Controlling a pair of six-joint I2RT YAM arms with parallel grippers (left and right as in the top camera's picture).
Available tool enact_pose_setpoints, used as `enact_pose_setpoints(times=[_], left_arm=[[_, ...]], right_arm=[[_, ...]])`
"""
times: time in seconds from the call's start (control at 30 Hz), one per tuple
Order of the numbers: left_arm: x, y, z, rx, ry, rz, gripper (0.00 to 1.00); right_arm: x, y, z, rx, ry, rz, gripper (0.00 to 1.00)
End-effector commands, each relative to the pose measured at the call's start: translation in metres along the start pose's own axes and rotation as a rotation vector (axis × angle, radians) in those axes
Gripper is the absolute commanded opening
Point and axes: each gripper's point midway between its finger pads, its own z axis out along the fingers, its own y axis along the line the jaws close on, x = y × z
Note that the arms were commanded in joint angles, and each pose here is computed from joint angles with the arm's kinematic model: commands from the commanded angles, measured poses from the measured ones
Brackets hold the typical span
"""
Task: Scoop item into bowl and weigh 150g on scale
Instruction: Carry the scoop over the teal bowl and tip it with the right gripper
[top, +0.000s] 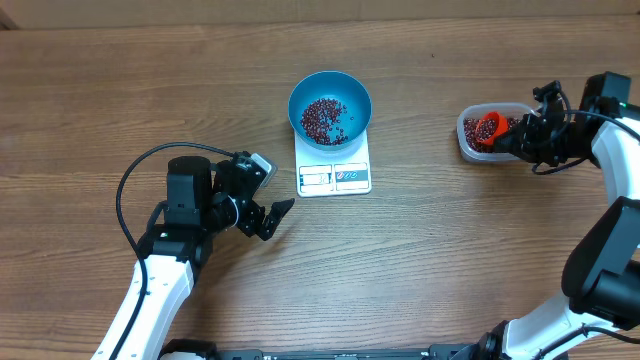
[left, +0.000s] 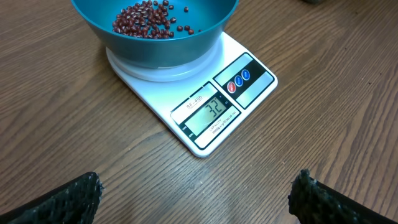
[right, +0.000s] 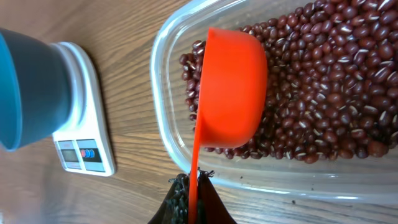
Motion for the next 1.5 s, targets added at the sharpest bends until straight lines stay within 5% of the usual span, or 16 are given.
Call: enact_pose_setpoints(times=[0.0,0.53,1.07,1.47], left_arm=[[-0.002,-0.003,0.001,0.014,-0.004,-0.005,0.99],[-0.002,-0.003,0.001,0.014,-0.004,-0.005,1.00],[-0.002,-0.003,0.001,0.014,-0.004,-0.005,1.00],[-0.002,-0.003,0.001,0.014,-0.004,-0.005,0.99]], right_arm=[[-0.001,-0.005,-0.008,-0.066,-0.025,0.052,0.04],[-0.003,0.019,-0.063,-0.467,-0.158,0.082,0.04],[-0.013,0.194,-0.010,-0.614,0.060,-0.110,0.04],[0.017,0.266,0.079,-0.300,0.048,-0.314,0.04]])
